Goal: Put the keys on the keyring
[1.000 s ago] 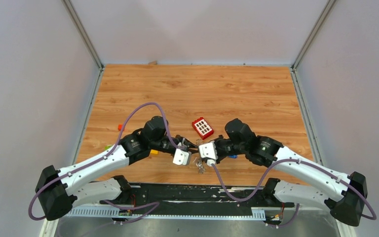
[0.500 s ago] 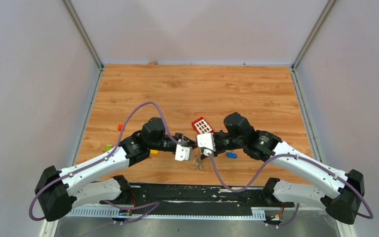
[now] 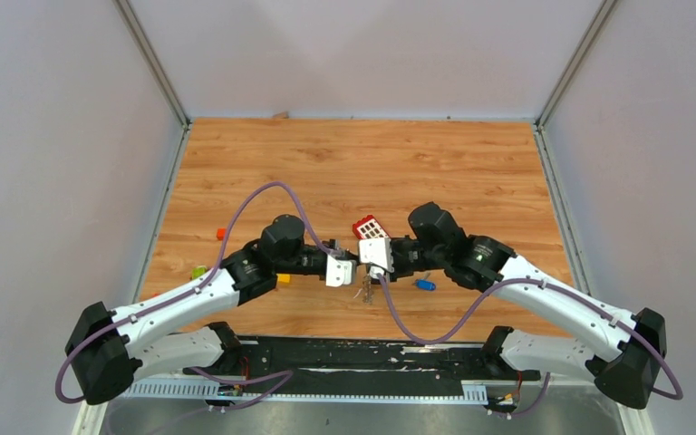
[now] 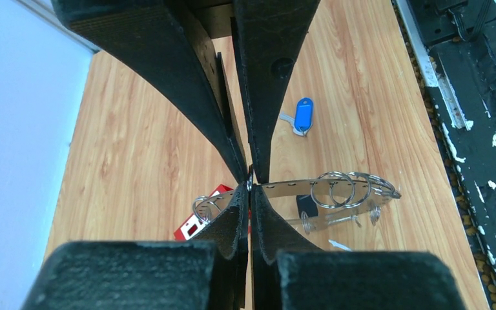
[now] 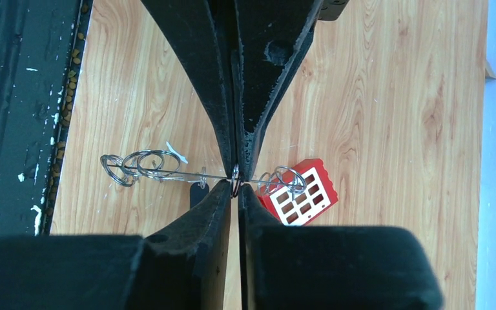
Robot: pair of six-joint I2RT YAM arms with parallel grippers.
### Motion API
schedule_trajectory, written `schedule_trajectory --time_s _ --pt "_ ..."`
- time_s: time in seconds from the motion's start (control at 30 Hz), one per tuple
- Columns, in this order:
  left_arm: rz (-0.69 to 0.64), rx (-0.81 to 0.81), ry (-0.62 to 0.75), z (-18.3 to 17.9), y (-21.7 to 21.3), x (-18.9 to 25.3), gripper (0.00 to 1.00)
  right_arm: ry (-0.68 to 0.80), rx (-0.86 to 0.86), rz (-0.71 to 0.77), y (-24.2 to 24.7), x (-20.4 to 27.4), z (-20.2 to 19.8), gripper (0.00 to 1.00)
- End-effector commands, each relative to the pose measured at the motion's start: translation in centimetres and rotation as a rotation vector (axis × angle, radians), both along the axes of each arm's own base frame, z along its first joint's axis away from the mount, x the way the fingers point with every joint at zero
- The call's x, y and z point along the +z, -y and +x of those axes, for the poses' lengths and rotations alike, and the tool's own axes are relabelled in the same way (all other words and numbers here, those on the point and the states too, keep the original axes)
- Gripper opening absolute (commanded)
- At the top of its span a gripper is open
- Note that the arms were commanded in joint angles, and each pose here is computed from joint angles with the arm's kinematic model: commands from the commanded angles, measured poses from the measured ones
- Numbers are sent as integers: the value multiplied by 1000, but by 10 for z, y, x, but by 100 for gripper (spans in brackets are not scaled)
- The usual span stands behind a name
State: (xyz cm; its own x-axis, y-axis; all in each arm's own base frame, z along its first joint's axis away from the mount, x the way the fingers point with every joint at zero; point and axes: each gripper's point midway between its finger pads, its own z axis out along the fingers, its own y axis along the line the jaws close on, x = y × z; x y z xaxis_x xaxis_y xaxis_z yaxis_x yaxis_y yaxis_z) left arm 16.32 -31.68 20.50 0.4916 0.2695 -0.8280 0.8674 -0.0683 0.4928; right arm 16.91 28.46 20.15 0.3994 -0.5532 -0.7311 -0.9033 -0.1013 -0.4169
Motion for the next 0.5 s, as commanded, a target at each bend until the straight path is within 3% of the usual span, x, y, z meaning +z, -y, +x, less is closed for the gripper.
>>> schedule_trajectory --time_s 0.0,0.17,0.47 --pt "-124 20 15 6 4 29 0 10 -31 123 -6 39 7 15" --pt "-234 -21 -77 1 1 44 0 -19 -38 223 2 58 10 26" --pt "-440 -119 -209 -11 -4 70 0 -43 -5 302 14 74 3 31"
